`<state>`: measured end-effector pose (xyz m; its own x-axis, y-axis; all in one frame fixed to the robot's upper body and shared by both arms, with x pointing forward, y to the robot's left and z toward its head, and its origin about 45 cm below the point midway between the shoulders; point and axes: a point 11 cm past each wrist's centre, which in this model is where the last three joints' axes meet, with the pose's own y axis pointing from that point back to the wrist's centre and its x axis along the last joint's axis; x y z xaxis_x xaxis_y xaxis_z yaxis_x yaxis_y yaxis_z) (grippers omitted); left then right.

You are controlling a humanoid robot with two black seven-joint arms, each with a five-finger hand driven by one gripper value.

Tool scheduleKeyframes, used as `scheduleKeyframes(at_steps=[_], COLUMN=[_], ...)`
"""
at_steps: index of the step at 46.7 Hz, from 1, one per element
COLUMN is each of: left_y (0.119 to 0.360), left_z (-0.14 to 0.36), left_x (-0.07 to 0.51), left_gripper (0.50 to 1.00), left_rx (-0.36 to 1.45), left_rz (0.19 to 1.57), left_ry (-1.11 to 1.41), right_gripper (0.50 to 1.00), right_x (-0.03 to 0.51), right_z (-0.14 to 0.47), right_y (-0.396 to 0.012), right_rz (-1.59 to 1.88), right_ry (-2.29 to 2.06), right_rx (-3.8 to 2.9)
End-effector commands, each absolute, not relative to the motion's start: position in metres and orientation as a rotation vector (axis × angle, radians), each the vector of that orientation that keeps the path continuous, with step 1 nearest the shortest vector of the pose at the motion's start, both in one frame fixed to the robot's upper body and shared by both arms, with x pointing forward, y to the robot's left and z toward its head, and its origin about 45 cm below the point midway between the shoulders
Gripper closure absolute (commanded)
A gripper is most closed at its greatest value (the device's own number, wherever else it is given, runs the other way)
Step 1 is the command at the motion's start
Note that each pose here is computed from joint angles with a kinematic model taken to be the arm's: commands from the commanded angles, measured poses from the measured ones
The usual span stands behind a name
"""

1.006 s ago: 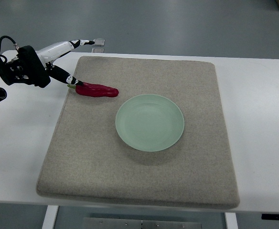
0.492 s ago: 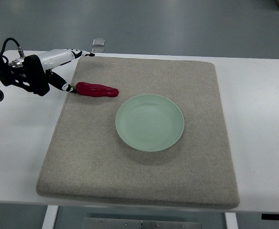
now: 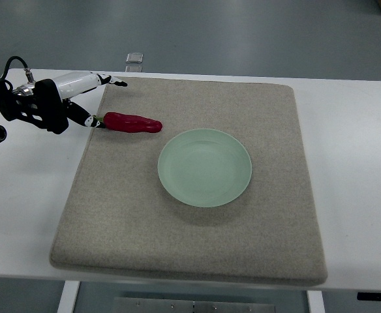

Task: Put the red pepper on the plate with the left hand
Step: 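Swing the left hand down and reach toward the red pepper's stem end, then close the left hand fingers around the red pepper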

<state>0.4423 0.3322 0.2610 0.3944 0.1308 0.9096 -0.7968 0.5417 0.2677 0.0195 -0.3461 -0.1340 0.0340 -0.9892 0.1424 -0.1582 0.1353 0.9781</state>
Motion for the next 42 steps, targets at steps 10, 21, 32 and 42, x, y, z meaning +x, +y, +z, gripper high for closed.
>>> scheduleKeyframes(at_steps=[10, 21, 32, 42], left_y=[0.317, 0.312, 0.312, 0.31], left_z=[0.246, 0.239, 0.233, 0.228], left_x=[0.444, 0.445, 0.444, 0.445], left_gripper=[0.581, 0.596, 0.634, 0.666], left_rx=[0.792, 0.792, 0.807, 0.814], left_rz=[0.653, 0.649, 0.637, 0.635], left_ry=[-0.985, -0.994, -0.987, -0.983], right_gripper=[0.568, 0.568, 0.568, 0.568], right_x=[0.019, 0.02, 0.02, 0.019], right_z=[-0.134, -0.134, -0.134, -0.134], right_y=[-0.346, -0.346, -0.346, -0.346], right_rz=[-0.994, -0.993, -0.993, -0.994], right_ry=[-1.351, -1.352, -1.352, -1.351], right_rx=[1.237, 1.238, 1.238, 1.237])
